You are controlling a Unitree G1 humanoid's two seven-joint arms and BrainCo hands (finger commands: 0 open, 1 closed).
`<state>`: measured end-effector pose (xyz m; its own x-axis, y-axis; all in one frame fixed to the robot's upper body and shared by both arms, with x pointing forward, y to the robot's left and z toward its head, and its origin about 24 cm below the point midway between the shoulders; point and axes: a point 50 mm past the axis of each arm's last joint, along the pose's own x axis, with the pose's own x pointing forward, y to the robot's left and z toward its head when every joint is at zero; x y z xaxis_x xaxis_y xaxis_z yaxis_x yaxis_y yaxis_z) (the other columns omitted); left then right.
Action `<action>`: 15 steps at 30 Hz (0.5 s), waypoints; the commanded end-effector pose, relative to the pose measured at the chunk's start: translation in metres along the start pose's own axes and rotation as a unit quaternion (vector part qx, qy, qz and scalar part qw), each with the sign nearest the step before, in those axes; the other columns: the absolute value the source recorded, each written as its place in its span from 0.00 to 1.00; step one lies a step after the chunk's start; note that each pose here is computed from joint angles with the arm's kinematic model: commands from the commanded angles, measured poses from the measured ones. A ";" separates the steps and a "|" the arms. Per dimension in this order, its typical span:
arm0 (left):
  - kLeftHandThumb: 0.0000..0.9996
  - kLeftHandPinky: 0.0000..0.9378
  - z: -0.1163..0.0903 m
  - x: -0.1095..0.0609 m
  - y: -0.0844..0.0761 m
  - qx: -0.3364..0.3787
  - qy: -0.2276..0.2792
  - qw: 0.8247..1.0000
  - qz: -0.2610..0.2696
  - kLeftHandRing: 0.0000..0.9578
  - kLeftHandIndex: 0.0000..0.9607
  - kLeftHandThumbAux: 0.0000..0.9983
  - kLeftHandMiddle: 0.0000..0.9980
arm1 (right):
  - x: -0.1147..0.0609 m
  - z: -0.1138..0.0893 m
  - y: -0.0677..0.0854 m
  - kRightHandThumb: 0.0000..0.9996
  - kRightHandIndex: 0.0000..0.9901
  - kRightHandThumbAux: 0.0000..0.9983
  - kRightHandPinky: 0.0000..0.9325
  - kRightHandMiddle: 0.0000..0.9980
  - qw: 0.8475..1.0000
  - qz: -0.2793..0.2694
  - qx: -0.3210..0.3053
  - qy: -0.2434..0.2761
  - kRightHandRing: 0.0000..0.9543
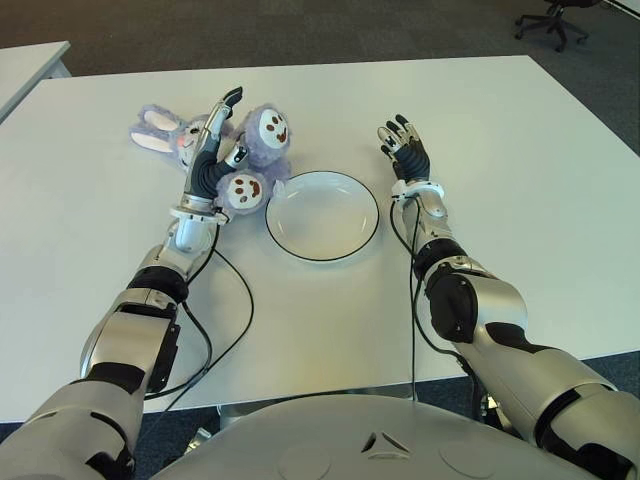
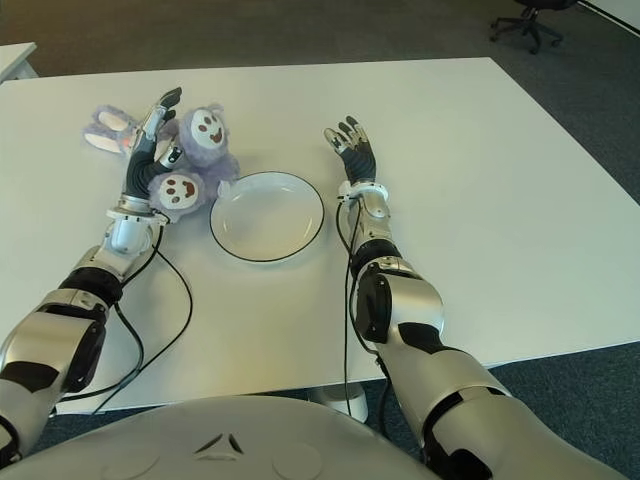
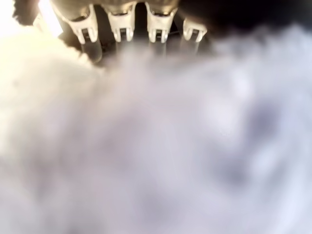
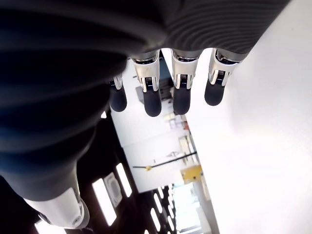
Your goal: Put the doll into the plate.
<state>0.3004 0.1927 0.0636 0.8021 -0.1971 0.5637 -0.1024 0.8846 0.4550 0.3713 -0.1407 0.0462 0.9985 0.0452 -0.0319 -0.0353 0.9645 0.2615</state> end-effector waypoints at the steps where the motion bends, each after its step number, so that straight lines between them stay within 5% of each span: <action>1: 0.49 0.07 -0.020 -0.080 -0.022 -0.022 0.122 0.990 -0.059 0.04 0.02 0.20 0.06 | -0.027 -0.051 -0.012 0.27 0.08 0.70 0.06 0.10 0.994 -0.029 0.028 0.098 0.07; 15: 0.47 0.06 -0.011 -0.079 -0.017 -0.016 0.082 0.991 -0.107 0.03 0.02 0.20 0.04 | -0.027 -0.051 -0.011 0.27 0.08 0.74 0.07 0.11 0.994 -0.028 0.033 0.098 0.08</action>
<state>0.2907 0.1933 0.0691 0.7594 -0.2865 0.5842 -0.0558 0.8658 0.4973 0.3716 -0.1398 0.0470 0.9983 0.0516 -0.0272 -0.0425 0.9631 0.2659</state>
